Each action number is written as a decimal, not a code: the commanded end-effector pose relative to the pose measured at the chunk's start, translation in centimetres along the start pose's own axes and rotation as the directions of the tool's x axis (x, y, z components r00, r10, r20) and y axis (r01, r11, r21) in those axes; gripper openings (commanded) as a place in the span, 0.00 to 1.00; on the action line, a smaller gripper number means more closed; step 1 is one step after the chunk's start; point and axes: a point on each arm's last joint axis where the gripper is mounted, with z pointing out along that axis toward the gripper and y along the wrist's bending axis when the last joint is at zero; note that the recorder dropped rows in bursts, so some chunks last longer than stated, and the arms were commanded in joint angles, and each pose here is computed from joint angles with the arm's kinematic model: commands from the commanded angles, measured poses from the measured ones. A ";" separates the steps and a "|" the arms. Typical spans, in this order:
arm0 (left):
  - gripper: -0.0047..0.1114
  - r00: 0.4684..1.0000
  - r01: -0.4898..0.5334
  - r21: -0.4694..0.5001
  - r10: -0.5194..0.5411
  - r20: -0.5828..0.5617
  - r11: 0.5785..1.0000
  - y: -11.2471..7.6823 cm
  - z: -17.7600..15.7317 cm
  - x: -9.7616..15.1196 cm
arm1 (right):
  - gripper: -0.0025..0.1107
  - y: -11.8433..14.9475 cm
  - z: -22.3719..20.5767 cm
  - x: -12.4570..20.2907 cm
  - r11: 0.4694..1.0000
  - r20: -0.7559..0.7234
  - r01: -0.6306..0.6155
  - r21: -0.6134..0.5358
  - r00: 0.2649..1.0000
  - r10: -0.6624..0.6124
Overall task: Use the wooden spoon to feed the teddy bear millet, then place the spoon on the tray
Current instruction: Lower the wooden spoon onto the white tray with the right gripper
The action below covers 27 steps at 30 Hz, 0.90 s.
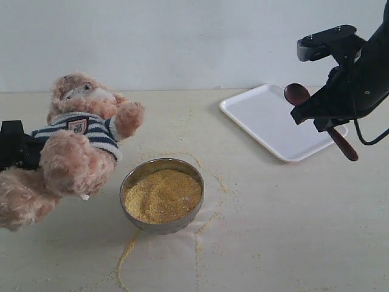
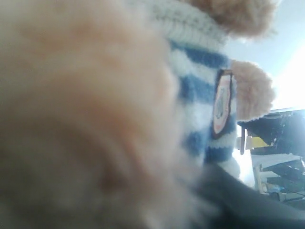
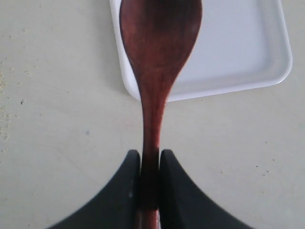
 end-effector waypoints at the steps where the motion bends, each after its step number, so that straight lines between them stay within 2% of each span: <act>1: 0.08 1.000 0.001 0.138 -0.001 -0.002 0.990 -0.9 0.5 -1.3 | 0.02 -0.2 -0.2 0.2 1.000 -0.014 0.006 0.001 1.000 -0.006; 6: 0.08 1.000 0.006 0.140 -0.006 0.001 0.990 -1.0 0.6 -1.7 | 0.02 -0.3 0.3 0.0 1.000 -0.002 -0.006 0.004 1.000 0.006; 12: 0.08 0.998 0.055 0.140 -0.055 -0.006 0.989 -1.0 0.6 -1.7 | 0.02 -0.4 4.2 -0.3 1.000 -0.067 -0.007 -0.007 0.998 0.007; 14: 0.08 0.997 0.076 0.137 -0.075 -0.008 0.988 -0.9 0.6 -1.7 | 0.02 -0.6 5.4 -1.3 1.000 -0.082 -0.007 -0.009 0.997 0.007; 15: 0.08 0.997 0.080 0.088 -0.080 0.005 0.993 -0.5 0.6 -1.8 | 0.02 -0.8 5.6 -2.4 1.000 -0.060 -0.025 -0.005 0.998 0.024; 18: 0.08 0.994 0.104 0.055 -0.105 0.013 0.993 -0.2 0.6 -1.8 | 0.02 -1.2 5.8 -5.0 0.996 0.000 -0.091 0.004 0.996 0.091; 20: 0.08 0.994 0.104 0.068 -0.105 0.011 0.992 -0.4 0.6 -1.8 | 0.02 -1.5 6.3 -6.5 0.991 0.031 -0.131 0.005 0.991 0.131; 22: 0.08 0.990 0.138 0.136 -0.137 -0.014 0.981 -1.1 0.5 -1.7 | 0.02 -1.7 7.0 -7.5 0.988 0.059 -0.157 0.005 0.986 0.157; 27: 0.08 0.985 0.173 0.141 -0.172 -0.020 0.975 -1.1 0.5 -1.8 | 0.02 -1.8 8.4 -7.7 0.987 0.086 -0.160 0.006 0.984 0.159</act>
